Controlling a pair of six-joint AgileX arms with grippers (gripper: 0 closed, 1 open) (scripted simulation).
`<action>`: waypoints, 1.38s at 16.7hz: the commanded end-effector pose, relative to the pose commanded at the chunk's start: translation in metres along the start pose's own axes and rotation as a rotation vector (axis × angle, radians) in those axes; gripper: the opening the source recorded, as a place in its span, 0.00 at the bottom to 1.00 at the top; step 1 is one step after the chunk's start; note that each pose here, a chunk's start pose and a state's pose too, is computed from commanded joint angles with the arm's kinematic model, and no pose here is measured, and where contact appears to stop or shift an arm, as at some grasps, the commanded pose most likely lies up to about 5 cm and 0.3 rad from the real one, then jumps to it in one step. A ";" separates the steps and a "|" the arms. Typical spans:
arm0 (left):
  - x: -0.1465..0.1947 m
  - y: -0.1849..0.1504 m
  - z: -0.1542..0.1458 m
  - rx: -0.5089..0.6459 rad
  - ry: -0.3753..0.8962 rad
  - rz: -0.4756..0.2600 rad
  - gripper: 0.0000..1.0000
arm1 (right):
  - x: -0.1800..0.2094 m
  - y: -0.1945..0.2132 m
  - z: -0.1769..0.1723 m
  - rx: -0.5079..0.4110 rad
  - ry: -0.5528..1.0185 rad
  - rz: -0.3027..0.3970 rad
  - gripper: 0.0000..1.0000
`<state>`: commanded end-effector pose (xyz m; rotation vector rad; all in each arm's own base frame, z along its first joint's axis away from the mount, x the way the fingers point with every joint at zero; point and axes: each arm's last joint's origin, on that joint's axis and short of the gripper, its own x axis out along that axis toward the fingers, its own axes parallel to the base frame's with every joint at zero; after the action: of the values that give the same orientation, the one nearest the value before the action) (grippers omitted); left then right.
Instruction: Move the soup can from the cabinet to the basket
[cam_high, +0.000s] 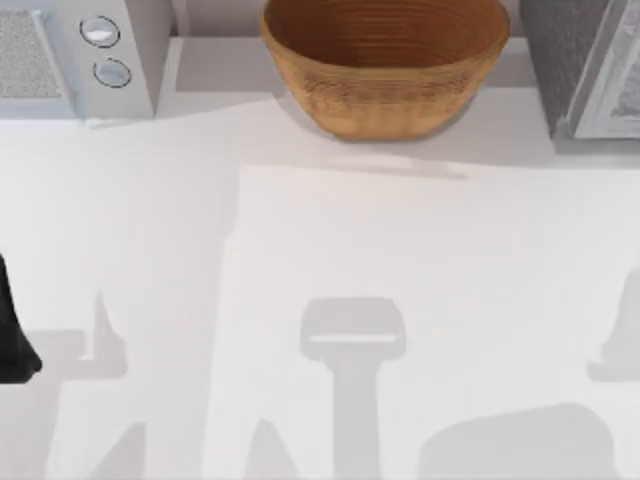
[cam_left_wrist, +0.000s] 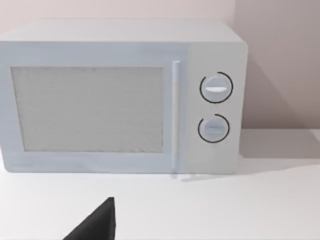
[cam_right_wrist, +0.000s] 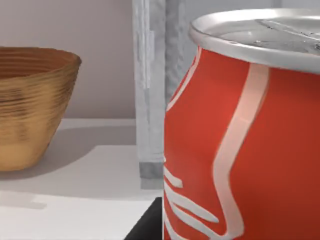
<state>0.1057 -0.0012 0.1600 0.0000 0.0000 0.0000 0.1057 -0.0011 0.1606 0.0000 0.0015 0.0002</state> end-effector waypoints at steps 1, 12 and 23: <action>0.000 0.000 0.000 0.000 0.000 0.000 1.00 | 0.000 0.000 -0.001 0.000 -0.002 0.000 0.00; 0.000 0.000 0.000 0.000 0.000 0.000 1.00 | 0.008 0.005 0.055 0.003 -0.042 -0.007 0.00; 0.000 0.000 0.000 0.000 0.000 0.000 1.00 | 0.194 0.098 0.182 0.003 -0.028 0.001 0.00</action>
<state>0.1057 -0.0012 0.1600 0.0000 0.0000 0.0000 0.2999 0.0972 0.3422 0.0034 -0.0266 0.0011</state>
